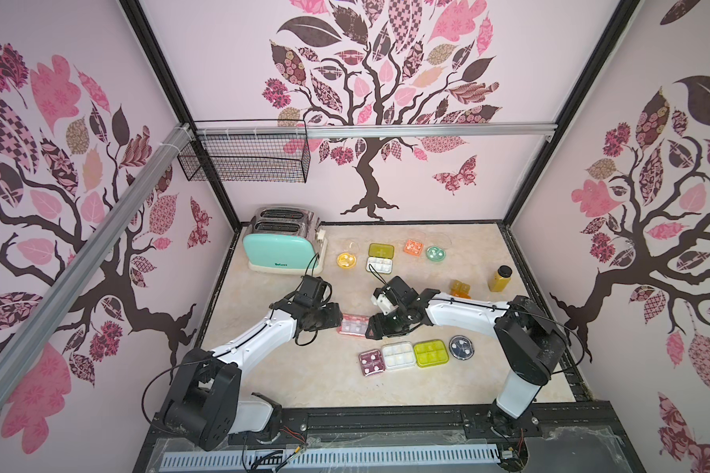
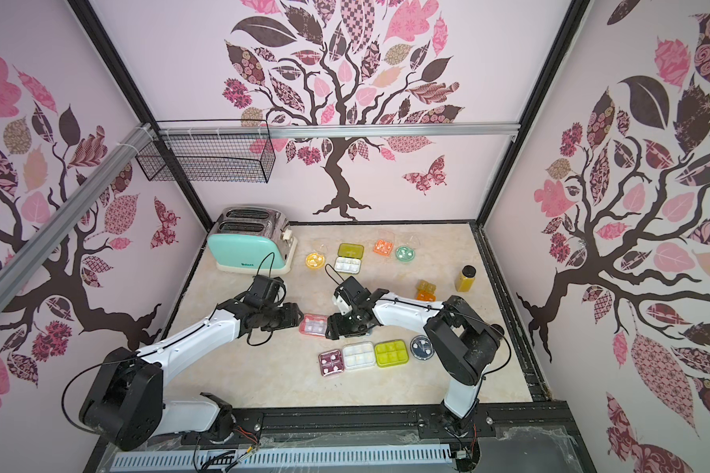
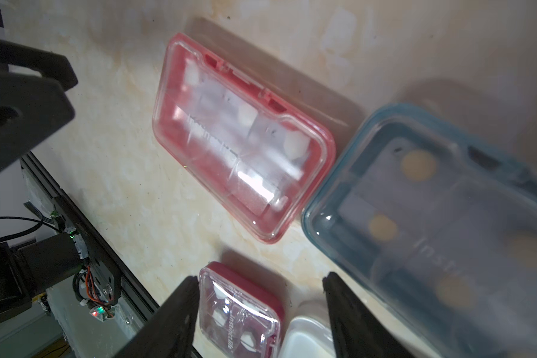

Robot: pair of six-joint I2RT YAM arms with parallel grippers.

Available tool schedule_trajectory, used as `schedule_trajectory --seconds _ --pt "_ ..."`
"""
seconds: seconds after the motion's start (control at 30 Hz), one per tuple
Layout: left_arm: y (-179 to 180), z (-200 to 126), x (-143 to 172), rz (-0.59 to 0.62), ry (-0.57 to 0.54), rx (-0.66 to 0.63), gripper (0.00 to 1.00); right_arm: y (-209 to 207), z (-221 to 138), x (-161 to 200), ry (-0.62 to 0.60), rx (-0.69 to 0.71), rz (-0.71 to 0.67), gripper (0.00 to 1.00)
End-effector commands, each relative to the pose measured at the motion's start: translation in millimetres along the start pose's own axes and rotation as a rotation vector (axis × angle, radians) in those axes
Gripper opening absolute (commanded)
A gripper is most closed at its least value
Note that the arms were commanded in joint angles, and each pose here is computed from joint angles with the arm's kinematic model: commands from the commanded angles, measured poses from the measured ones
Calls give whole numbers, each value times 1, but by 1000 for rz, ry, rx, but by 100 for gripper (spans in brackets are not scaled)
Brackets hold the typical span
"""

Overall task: Close pillboxes
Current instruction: Close the lid on the pillbox.

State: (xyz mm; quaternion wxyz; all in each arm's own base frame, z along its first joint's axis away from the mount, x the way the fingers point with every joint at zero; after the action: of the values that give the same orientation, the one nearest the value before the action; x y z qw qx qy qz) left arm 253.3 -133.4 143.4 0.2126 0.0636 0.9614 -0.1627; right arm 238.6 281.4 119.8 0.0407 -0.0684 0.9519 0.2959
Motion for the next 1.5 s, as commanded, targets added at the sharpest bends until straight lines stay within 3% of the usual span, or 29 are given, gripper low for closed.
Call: schedule_trajectory --seconds 0.0,0.17,0.53,0.67,1.17,1.3,1.47 --pt "-2 3 -7 29 -3 9 61 1 9 -1 9 -12 12 70" --pt "0 14 -7 33 35 -3 60 0 15 -12 -21 44 3 71" --pt "-1 24 -2 42 54 29 60 5 20 -23 -21 4 4 57" --pt "0 32 3 49 96 31 60 3 24 -23 -13 5 12 57" --pt "-3 49 19 65 166 20 57 -9 32 -22 -13 78 17 44" --pt "-3 51 23 57 179 23 51 -10 35 -21 3 76 21 43" --pt "-3 47 21 65 176 12 51 -5 29 -23 -8 63 11 46"
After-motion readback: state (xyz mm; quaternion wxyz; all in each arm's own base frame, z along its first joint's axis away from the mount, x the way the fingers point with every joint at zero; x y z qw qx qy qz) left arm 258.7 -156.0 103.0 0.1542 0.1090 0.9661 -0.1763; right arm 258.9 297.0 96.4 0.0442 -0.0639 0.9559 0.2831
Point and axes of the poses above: each gripper's point midway between its finger pads, its own z axis out along the fingers, its own y axis along the line the jaws close on, x = y × z, the point moved 8 cm from there along -z, back along the fingers, and after that the axes turned 10 degrees about z, right-handed, at the moved point
